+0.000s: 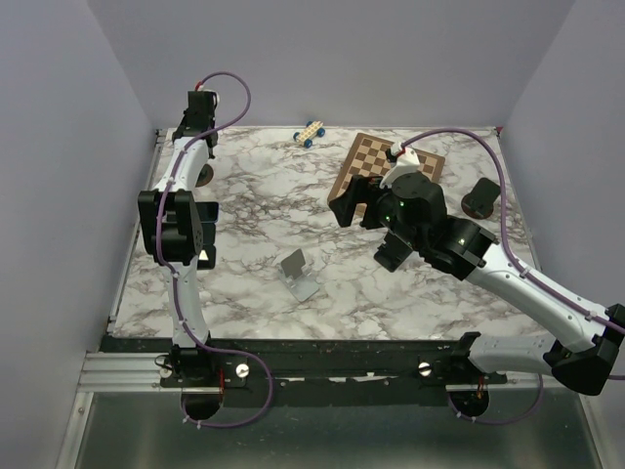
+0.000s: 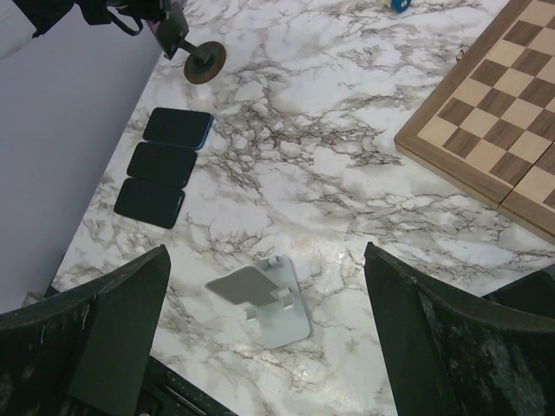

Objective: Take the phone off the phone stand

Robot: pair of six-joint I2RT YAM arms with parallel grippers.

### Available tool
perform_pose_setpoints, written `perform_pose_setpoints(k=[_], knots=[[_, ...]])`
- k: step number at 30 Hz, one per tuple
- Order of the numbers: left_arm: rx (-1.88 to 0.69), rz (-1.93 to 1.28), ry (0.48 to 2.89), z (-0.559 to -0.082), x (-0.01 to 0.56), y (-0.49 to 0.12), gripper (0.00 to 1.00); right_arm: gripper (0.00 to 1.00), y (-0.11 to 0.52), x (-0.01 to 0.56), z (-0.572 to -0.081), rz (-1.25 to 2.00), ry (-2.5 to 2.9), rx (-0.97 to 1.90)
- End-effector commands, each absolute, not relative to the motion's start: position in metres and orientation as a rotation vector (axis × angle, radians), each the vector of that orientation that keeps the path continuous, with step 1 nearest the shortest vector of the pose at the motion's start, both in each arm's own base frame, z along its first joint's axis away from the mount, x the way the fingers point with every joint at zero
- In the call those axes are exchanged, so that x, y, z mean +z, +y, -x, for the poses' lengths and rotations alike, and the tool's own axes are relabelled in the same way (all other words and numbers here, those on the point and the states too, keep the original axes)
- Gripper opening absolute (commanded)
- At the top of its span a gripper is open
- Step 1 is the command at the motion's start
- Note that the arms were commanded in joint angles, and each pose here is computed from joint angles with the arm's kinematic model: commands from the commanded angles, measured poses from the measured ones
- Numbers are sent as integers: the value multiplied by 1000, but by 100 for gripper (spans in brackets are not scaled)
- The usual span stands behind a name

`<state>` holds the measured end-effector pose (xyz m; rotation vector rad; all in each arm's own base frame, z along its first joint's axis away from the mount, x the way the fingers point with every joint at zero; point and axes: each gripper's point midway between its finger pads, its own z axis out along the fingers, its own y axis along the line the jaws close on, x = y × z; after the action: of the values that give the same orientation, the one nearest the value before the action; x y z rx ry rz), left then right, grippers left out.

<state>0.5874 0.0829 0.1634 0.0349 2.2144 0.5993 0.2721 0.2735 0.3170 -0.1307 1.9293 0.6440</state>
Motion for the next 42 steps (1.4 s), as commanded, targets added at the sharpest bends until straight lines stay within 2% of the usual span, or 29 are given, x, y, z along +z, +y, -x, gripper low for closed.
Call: perform_pose_setpoints(k=[1, 10, 13, 14, 15, 23, 27, 30, 32, 36, 42], knots=[[636, -24, 2184, -596, 172, 87, 30, 100, 275, 323, -273, 149, 1929, 650], [643, -5, 2158, -596, 186, 89, 13, 100, 277, 323, -272, 148, 1934, 665], [660, 20, 2129, -594, 200, 92, 11, 100, 278, 322, -271, 147, 1937, 668], [672, 31, 2117, -593, 206, 94, 8, 100, 278, 322, -271, 147, 1938, 671], [679, 40, 2104, -591, 214, 95, 0, 100, 278, 322, -271, 147, 1939, 671], [732, 196, 1965, -559, 291, 108, 0, 100, 277, 318, -271, 139, 1937, 674], [664, 271, 1918, -530, 332, 86, 0, 100, 272, 310, -273, 127, 1941, 636], [512, 428, 1934, -499, 343, 72, 0, 100, 269, 303, -278, 112, 1945, 602], [359, 491, 1991, -480, 331, 55, 0, 100, 269, 299, -280, 100, 1944, 594], [39, 554, 2054, -442, 315, 13, 0, 100, 272, 289, -282, 98, 1959, 592], [-420, 615, 2090, -383, 325, -48, 0, 100, 273, 263, -286, 123, 2013, 525]])
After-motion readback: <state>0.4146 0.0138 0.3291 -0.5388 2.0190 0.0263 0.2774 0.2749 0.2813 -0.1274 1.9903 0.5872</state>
